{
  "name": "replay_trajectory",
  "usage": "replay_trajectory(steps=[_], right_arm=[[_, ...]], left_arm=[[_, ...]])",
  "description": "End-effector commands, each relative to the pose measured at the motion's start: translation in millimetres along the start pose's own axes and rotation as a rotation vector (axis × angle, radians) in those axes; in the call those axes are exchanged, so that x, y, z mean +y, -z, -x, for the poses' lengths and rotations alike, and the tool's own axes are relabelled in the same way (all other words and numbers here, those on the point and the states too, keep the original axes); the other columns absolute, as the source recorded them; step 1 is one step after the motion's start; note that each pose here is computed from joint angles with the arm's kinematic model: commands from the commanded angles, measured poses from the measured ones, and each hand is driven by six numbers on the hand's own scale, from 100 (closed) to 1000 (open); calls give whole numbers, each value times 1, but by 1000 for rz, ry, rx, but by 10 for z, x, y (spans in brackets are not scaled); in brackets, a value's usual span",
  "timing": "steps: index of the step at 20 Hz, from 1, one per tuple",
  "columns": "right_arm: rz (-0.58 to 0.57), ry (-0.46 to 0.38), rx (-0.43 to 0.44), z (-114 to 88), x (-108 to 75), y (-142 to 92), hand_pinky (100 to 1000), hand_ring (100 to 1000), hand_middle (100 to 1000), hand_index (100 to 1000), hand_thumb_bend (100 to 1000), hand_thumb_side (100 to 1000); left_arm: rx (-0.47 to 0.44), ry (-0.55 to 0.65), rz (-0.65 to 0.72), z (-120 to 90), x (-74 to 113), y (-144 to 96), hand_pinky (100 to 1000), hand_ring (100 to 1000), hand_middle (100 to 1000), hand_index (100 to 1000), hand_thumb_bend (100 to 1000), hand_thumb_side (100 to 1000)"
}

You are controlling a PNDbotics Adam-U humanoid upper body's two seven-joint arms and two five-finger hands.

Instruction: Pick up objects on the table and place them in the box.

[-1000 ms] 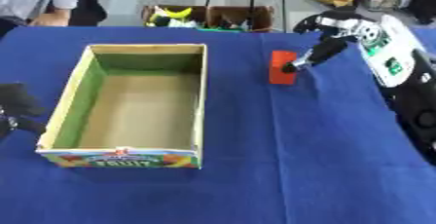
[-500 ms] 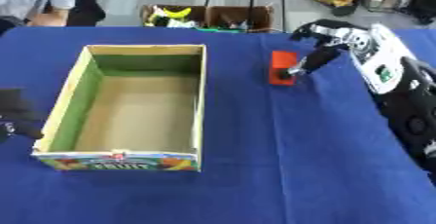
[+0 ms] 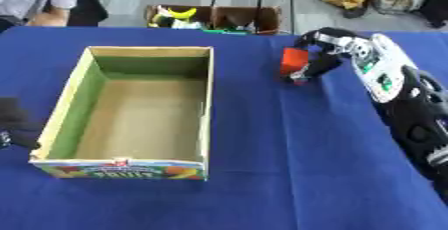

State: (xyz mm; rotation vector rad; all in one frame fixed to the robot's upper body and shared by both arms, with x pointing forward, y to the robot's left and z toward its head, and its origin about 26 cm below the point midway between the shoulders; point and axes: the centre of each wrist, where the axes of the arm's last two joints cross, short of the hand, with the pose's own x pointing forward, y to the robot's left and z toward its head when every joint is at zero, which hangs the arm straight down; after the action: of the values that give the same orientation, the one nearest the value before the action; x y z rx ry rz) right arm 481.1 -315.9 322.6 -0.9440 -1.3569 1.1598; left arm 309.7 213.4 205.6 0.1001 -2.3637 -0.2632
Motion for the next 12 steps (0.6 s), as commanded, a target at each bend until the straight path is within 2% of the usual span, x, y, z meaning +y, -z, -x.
replay_trajectory(steps=[1,2,5,8,12], right_arm=[[47,16,-15,-21,-112,-24,832,1000,825,865,320,434],[55,25,-19,-23,-114,-25,832,1000,815,856,293,430],[91,55,-27,-29,-133,-35,831,988,704,754,106,397],[125,71,-21,-41,-141,-37,823,974,640,700,100,375],[157,94,-10,-61,-145,-34,810,952,574,634,100,300]], left_arm=[[-31,14,13,-71,36,33,487,591,576,733,100,1000],[-31,14,12,-72,36,33,487,591,576,733,100,1000],[-30,13,12,-71,36,33,488,591,577,734,100,1000],[-30,12,14,-71,33,32,488,592,577,734,100,1000],[-28,13,16,-70,34,31,489,592,577,734,100,1000]])
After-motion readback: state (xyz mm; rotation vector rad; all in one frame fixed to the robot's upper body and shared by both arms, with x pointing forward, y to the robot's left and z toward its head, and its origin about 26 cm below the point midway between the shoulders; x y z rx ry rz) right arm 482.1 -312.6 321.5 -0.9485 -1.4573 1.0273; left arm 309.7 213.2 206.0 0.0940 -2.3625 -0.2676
